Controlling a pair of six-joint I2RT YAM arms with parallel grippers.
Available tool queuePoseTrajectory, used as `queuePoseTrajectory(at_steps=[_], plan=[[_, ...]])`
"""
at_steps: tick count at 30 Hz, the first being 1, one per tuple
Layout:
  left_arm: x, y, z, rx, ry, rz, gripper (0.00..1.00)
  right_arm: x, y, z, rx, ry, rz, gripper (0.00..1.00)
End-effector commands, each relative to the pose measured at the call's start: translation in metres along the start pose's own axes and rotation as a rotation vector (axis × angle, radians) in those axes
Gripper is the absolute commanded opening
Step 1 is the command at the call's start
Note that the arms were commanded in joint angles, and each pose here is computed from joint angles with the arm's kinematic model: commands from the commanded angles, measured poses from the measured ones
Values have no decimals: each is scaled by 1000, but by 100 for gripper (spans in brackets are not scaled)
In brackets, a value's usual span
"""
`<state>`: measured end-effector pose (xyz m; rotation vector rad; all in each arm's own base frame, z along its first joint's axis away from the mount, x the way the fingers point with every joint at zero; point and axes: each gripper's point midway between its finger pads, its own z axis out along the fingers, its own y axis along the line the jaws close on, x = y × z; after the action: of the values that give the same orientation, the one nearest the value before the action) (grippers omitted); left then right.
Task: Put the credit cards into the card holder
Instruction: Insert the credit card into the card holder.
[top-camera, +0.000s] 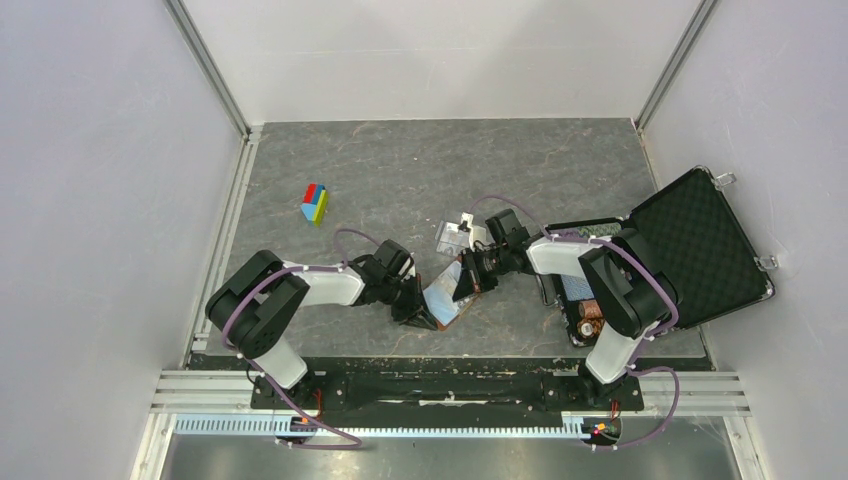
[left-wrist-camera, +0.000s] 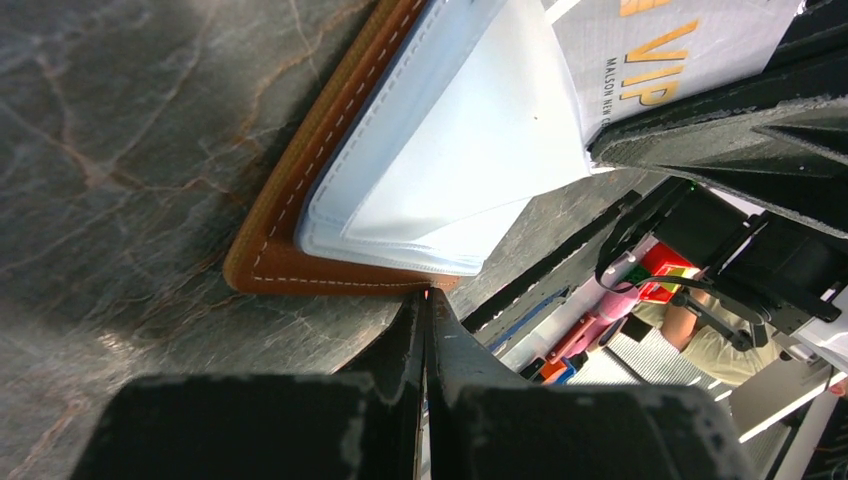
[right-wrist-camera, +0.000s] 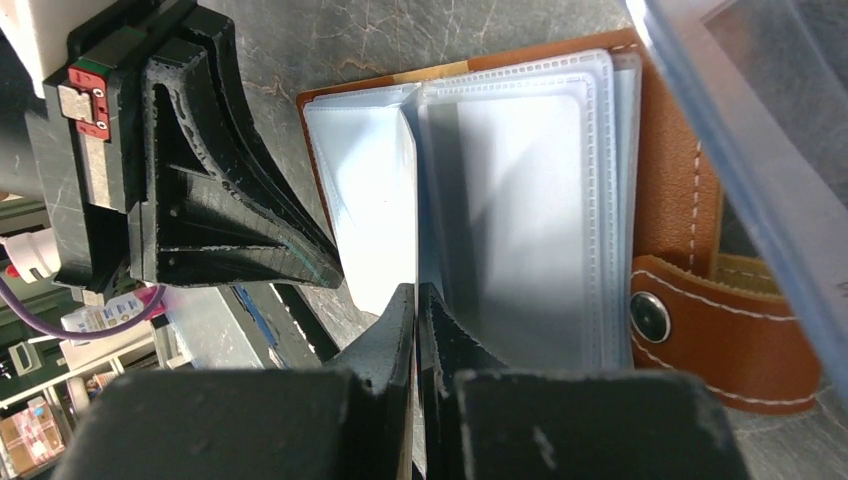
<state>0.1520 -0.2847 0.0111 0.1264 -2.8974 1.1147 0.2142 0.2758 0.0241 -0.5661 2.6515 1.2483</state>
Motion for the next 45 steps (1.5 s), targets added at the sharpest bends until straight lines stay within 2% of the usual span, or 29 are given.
queuePoseTrajectory(at_steps=[1,7,15,30,40,45], plan=[[-17,19,1,-108,-73,63,2,3,-9,-1,89,11,10,0],[-16,21,0,-120,-73,67,2,-19,-14,-12,162,-43,-8,0],[-16,21,0,-121,-72,68,2,-10,-26,-15,198,-33,18,0],[-18,20,-2,-132,-71,84,2,26,-17,-5,65,141,50,0],[-23,15,-6,-146,-77,120,2,32,0,3,-28,160,49,0],[-25,14,-10,-154,-85,130,2,31,1,9,-19,153,65,0]])
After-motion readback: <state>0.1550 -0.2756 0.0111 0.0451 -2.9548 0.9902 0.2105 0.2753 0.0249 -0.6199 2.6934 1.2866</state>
